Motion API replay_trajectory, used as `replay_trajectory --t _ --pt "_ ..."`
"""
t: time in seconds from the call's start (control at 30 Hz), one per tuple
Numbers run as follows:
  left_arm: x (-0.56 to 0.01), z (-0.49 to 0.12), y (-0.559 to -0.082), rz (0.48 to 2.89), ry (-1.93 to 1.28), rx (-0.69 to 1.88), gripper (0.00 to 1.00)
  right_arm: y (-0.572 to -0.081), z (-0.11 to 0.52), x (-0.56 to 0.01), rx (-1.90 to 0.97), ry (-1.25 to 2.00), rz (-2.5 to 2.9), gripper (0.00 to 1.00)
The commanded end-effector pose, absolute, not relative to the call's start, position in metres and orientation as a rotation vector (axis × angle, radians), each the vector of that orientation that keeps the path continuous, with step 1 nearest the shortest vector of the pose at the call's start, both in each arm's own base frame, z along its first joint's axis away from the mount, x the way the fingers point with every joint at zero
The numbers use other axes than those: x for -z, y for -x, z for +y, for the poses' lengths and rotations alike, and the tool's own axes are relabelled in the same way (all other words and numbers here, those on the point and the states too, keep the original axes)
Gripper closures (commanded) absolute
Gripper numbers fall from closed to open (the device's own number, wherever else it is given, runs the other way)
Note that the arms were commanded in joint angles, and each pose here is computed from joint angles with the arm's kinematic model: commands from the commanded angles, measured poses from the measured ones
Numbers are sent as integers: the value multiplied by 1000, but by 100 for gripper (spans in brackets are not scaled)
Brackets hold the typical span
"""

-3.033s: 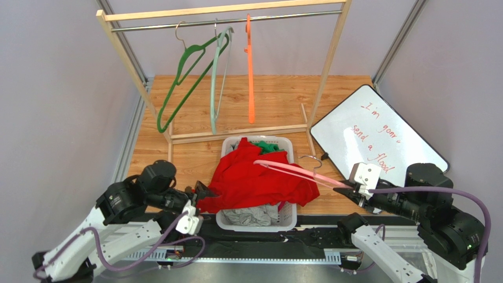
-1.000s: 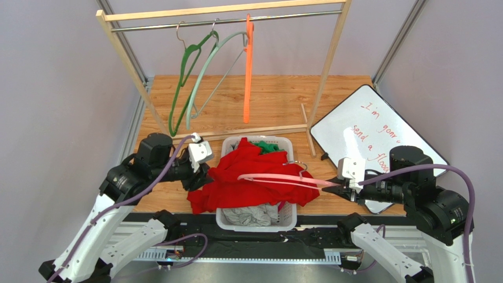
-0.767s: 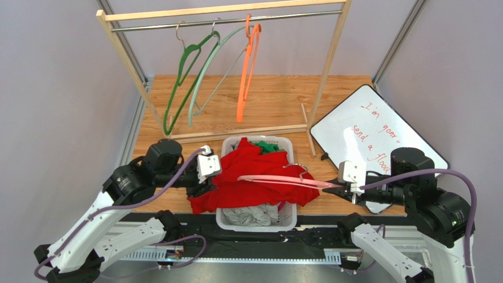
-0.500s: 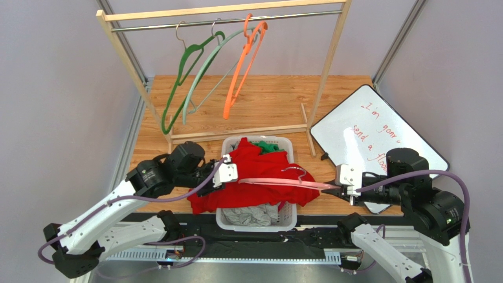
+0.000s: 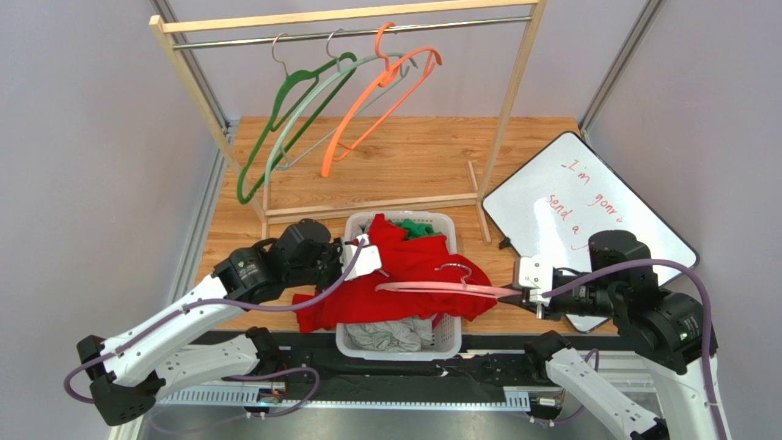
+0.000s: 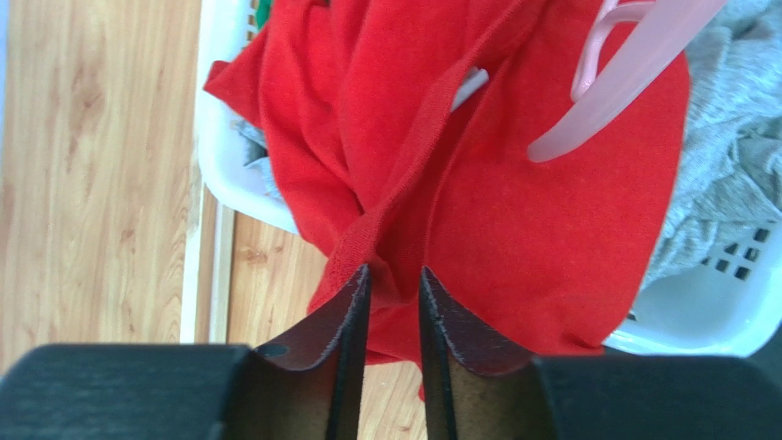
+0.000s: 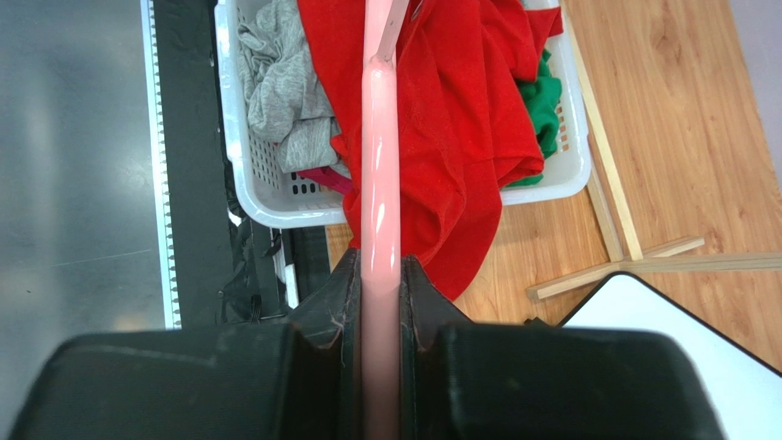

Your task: Place the t-shirt on the hanger

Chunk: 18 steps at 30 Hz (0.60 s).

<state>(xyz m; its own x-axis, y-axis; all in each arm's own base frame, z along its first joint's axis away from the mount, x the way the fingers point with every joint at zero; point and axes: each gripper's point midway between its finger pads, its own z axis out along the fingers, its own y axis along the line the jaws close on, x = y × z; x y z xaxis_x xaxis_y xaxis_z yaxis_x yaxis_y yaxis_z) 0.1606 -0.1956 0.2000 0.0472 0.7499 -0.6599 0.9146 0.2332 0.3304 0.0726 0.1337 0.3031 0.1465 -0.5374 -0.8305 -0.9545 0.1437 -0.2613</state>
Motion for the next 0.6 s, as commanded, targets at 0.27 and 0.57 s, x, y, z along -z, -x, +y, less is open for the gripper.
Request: replay_trajectory --t 0.27,0.57 --pt "-201 -199 -177 1752 -1462 212 84 -77 136 -305 -584 1452 1521 100" --pt "-214 -198 -173 1743 -1443 239 100 -92 150 -330 -630 1320 1478 100"
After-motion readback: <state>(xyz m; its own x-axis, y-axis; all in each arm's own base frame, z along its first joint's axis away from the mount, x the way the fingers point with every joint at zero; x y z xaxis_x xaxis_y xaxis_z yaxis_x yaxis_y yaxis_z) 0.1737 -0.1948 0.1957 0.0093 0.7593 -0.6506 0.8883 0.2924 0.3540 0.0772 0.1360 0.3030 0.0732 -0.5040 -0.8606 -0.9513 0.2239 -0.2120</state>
